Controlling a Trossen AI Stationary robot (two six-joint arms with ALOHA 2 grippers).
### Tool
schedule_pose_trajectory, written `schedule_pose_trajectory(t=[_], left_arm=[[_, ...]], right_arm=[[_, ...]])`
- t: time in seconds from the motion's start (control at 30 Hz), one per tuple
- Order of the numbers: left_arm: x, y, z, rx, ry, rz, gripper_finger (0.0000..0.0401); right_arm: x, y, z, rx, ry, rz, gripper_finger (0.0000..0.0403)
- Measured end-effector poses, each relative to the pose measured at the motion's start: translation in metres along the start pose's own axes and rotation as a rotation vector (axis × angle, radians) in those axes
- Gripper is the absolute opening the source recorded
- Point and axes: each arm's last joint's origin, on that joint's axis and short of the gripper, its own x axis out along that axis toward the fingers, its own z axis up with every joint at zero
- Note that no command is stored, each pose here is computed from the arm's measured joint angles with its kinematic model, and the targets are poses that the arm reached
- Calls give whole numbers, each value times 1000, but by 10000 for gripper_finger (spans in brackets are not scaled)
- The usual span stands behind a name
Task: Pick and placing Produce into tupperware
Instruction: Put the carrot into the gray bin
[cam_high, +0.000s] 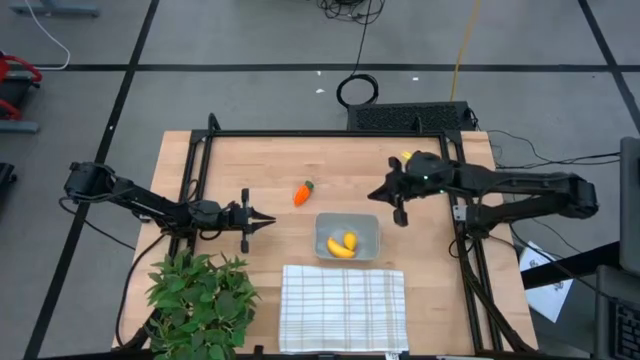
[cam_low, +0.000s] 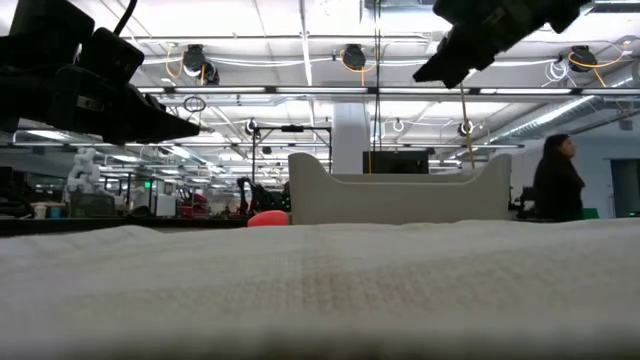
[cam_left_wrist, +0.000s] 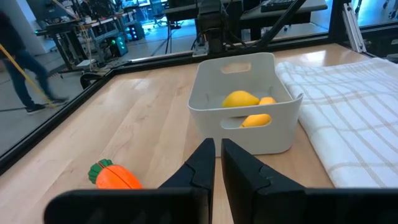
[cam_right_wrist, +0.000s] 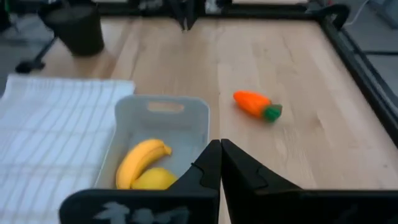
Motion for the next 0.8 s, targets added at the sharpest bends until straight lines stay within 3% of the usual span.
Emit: schedule_pose_trajectory(t=[0.23,0.37,0.57,0.8], left_arm=[[0,0,0,0,0,0,33],[0,0,0,0,0,0,33],[0,0,0,4,0,0,33],[0,0,0,6,0,0,33]], right_arm=[[-3,2,-27,140,-157,-13,0],[3,11,-45,188,-164,27,0],[3,27,-49,139,-188,53,0],[-23,33,-44,106,-311,34,0]])
